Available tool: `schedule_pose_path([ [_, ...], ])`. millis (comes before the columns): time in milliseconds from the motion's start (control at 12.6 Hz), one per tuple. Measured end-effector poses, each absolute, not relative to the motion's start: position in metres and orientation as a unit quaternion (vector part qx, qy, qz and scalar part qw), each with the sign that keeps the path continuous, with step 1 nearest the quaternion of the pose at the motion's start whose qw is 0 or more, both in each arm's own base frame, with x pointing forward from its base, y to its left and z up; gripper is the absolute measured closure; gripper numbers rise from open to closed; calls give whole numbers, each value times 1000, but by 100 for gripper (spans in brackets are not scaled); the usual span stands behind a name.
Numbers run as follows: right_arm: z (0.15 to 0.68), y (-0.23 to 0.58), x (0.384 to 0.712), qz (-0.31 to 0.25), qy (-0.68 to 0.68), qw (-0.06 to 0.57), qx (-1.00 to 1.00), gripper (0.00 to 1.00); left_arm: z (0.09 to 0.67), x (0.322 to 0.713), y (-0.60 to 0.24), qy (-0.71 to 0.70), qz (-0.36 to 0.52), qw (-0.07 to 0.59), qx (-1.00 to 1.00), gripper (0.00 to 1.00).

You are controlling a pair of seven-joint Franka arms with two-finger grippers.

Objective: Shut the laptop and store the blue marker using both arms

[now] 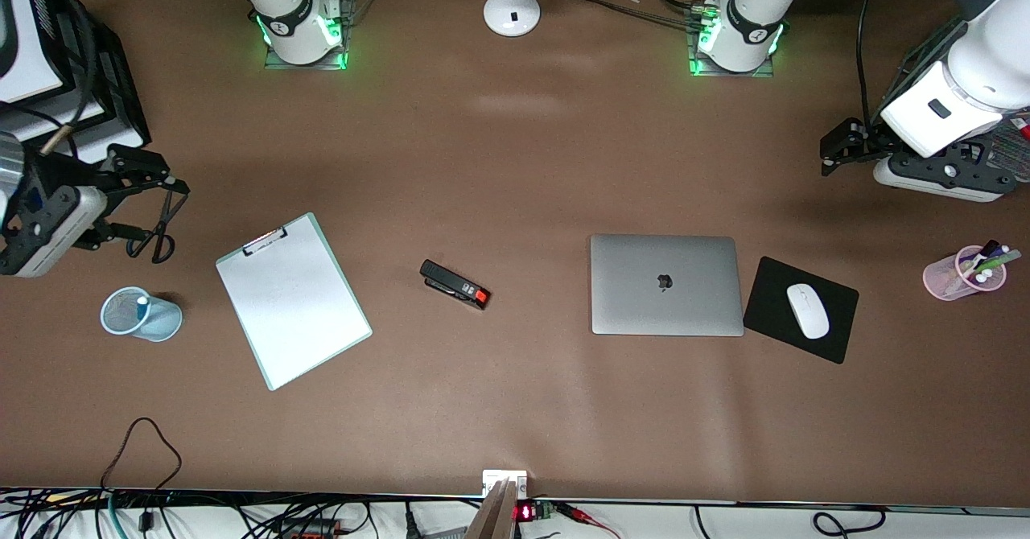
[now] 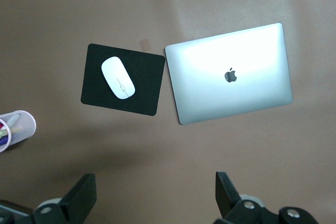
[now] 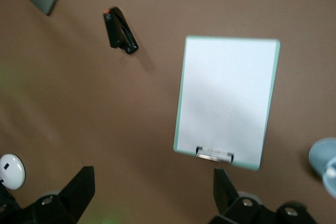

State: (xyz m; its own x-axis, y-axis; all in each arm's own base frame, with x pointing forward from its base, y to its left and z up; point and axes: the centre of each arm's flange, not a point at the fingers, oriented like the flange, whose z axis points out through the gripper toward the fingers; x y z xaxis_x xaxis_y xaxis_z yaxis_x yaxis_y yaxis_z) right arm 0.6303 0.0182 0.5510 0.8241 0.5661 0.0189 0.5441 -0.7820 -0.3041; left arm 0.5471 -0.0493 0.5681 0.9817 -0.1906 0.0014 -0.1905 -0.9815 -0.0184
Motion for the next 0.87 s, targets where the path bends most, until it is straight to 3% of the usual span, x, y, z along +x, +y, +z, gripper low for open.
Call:
schedule_pose_path([
  [554,534,29,609,100,-134,80,-983,0,569,547,-49,96,-2,9,-995,0],
  [871,549,13,601,98,-80,15,-992,0,569,547,-49,96,-2,9,-995,0],
])
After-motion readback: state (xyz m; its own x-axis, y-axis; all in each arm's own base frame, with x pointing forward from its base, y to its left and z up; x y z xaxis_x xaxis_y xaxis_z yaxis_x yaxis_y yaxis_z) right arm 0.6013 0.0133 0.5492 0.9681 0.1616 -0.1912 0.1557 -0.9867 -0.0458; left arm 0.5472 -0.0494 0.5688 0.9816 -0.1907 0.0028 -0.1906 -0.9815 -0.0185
